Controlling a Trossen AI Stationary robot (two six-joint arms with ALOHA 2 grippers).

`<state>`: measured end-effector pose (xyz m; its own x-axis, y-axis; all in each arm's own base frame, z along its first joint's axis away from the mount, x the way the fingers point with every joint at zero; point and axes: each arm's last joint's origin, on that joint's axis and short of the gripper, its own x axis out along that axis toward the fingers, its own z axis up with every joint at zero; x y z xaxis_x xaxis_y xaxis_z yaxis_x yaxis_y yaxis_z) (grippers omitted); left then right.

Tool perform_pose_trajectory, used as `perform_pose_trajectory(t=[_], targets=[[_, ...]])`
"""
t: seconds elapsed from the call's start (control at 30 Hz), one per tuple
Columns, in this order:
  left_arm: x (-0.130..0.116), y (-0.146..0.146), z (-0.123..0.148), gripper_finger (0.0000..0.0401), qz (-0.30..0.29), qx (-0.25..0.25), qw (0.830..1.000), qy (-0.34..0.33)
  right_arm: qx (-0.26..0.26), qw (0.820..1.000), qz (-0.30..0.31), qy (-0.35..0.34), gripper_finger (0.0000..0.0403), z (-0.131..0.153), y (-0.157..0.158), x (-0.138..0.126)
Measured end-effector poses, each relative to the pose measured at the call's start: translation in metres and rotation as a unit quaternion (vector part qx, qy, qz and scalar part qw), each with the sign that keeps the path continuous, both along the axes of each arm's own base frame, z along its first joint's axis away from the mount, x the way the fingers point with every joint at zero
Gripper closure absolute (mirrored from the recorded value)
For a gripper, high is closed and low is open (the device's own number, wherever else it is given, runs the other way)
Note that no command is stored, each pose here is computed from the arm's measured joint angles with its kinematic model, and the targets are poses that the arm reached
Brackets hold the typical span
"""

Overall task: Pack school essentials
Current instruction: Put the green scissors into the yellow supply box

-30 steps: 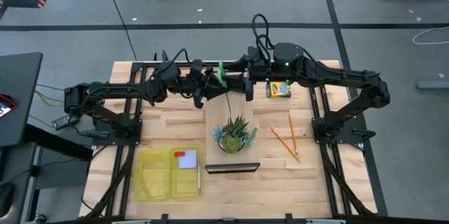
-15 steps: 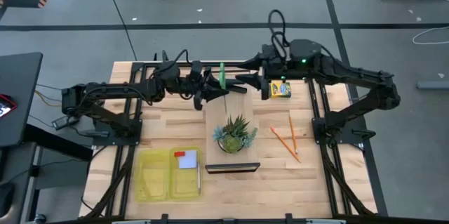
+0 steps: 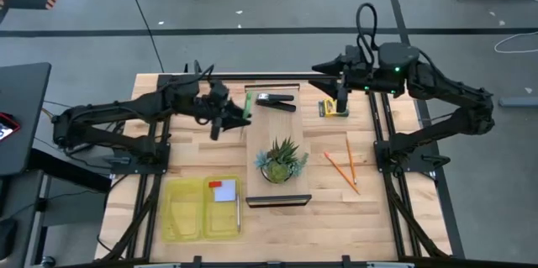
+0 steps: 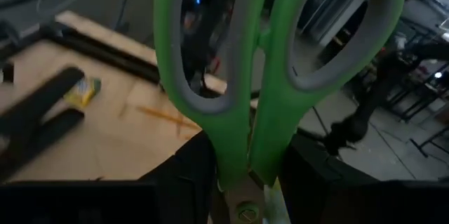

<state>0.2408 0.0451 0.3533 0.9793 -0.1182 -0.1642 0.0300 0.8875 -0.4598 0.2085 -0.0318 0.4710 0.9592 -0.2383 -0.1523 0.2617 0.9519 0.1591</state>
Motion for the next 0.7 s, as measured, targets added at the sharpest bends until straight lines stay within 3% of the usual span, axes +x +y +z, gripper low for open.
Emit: perform_pose_trajectory(t=[0.4,0.7], targets=[[-0.046,-0.017,-0.003,0.0267,-0.014,-0.058,0.992,0.111,-0.006,1.000,-0.006,0.009,0.0177,-0.001,0.000,-0.001],[-0.054,-0.053,-0.020,0.0263,-0.052,-0.109,0.966,0.229,-0.008,1.000,-0.014,0.009,0.0177,-0.001,-0.001,-0.001]])
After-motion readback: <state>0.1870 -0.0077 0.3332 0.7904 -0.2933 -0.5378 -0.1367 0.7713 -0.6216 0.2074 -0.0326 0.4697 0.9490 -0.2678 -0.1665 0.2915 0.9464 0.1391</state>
